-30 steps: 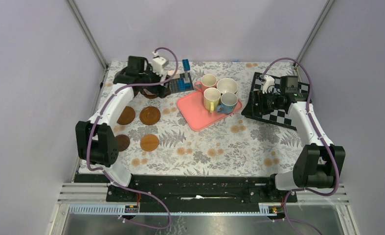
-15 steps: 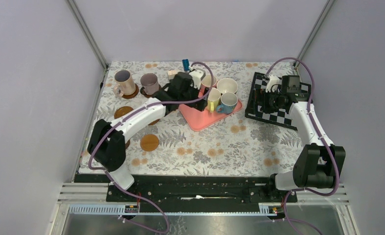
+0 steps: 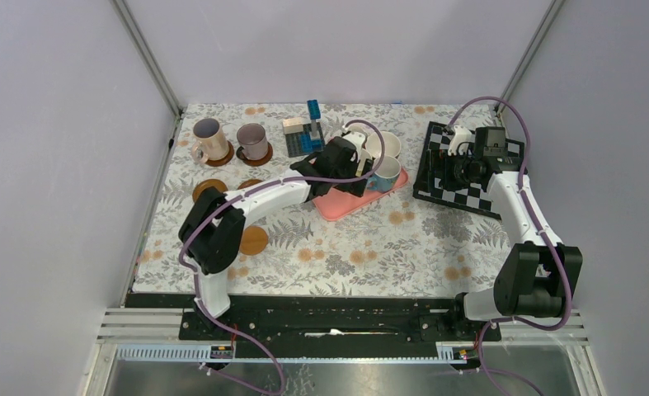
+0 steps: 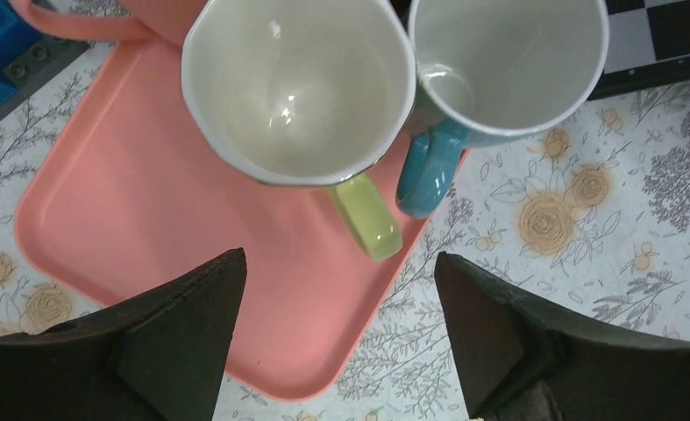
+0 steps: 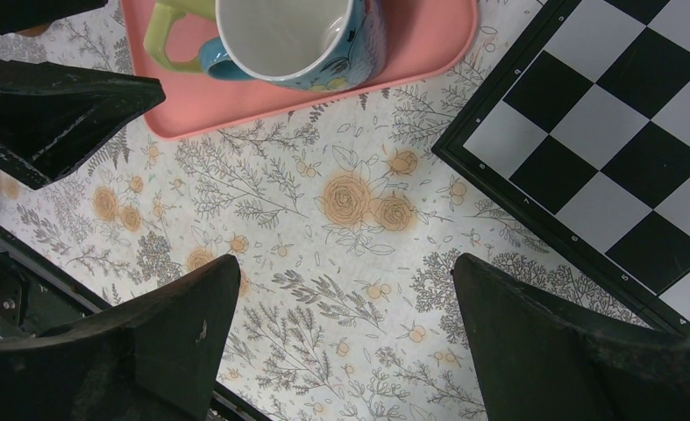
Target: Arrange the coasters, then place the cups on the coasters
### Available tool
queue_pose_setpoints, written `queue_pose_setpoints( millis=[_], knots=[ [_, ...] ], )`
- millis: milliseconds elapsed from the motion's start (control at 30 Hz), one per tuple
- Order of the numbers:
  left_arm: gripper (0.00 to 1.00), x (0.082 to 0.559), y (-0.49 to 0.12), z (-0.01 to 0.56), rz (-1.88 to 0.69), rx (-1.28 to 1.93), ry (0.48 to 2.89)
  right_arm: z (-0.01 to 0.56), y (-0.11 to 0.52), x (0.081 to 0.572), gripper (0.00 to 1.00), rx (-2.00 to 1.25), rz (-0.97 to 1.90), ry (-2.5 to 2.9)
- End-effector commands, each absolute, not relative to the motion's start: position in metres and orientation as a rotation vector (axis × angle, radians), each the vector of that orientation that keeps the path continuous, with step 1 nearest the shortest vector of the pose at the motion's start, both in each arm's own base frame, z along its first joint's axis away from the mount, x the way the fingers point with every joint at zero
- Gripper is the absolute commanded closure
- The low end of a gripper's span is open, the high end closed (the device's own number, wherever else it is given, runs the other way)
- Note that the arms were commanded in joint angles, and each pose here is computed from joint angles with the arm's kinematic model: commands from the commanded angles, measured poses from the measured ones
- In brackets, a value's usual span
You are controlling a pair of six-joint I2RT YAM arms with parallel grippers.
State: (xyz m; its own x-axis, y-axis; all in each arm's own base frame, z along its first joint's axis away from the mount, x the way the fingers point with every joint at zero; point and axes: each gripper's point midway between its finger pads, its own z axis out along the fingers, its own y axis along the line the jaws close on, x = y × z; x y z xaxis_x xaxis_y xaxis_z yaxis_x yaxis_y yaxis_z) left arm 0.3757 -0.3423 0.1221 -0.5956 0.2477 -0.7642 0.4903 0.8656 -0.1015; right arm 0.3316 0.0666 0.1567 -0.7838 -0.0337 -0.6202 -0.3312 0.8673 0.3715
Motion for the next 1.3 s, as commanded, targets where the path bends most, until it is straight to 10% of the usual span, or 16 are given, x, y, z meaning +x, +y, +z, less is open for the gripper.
queue_pose_setpoints(
  millis=[0, 767, 1267],
  knots=[
    [0.15, 0.396, -0.360, 0.157, -0.417, 0.456, 2.124, 0.164, 0.067, 0.332, 0.02, -0.287, 0.622, 2.374],
    [0.47, 0.403, -0.342, 0.136, -0.302, 0.500, 2.149, 0.168, 0.068, 0.330, 0.02, -0.311, 0.624, 2.355],
    [0.51, 0.413, -0.346, 0.115, -0.309, 0.530, 2.211, 0.168, 0.068, 0.328, 0.02, -0.332, 0.618, 2.349]
  ],
)
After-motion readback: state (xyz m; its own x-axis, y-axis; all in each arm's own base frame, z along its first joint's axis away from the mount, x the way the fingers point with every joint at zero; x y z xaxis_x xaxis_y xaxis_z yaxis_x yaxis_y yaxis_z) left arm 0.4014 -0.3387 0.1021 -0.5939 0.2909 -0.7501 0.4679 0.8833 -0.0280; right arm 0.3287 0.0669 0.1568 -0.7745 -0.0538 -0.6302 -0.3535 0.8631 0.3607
